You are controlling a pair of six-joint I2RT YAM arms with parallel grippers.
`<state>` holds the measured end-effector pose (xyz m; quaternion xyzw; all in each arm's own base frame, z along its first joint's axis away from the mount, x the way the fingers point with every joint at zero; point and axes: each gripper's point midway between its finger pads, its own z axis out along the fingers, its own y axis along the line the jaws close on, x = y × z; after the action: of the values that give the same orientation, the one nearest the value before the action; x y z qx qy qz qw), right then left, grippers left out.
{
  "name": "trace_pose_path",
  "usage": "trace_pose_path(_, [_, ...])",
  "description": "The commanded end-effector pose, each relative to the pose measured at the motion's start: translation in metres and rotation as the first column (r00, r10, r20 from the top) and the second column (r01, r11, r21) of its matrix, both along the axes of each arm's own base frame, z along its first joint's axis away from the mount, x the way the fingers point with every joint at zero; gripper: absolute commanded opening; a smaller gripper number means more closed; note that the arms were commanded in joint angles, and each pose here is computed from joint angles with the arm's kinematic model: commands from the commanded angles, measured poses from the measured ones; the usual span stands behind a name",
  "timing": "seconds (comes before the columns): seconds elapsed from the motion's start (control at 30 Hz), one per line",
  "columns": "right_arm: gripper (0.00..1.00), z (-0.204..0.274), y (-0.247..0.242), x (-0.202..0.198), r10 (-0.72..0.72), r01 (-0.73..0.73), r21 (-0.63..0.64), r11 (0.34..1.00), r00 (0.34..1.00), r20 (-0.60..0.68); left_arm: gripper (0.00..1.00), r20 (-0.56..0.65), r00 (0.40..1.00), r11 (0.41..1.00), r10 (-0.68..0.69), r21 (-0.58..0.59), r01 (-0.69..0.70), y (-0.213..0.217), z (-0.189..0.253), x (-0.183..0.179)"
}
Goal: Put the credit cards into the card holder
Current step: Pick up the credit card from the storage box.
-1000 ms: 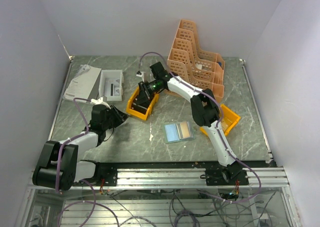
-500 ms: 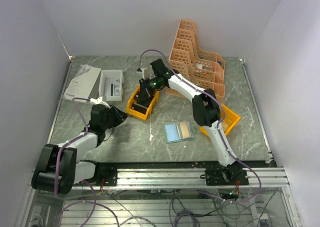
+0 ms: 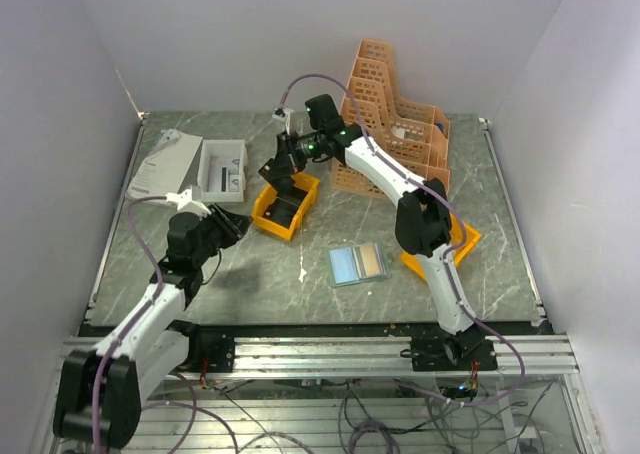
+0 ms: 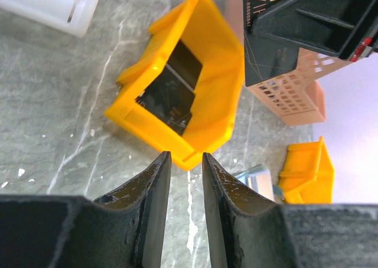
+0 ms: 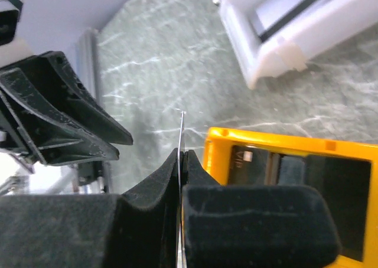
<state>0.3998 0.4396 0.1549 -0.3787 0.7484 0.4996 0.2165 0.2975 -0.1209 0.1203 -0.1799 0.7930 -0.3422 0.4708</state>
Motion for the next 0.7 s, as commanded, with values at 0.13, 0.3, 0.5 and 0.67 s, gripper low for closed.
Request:
trace_pose_path(0.13, [0.0, 0.115, 0.002, -0.049, 0.088, -0.014, 0.304, 0.953, 0.968, -0.234, 0.54, 0.157, 0.987, 0.997, 0.028, -0.08, -0.016, 0.006, 0.062, -0.025])
trace_pose_path(0.3, [0.0, 0.156, -0.018, -0.091, 0.154, 0.11, 0.383, 0.917, 0.788, -0.596, 0.58, 0.262, 0.964, 0.971, -0.038, -0.217, 0.097, -0.01, 0.105, -0.049])
trace_pose_path(0.5, [0.0, 0.176, -0.041, -0.121, 0.16, 0.142, 0.361, 0.922, 0.71, -0.686, 0.55, 0.382, 0.919, 0.901, -0.095, -0.36, 0.243, -0.025, 0.153, -0.074])
trace_pose_path(0.67, [0.0, 0.176, -0.052, -0.133, 0.192, 0.026, 0.404, 0.914, 0.851, -0.489, 0.52, 0.445, 0.881, 0.84, -0.161, -0.407, 0.359, -0.038, 0.181, -0.088])
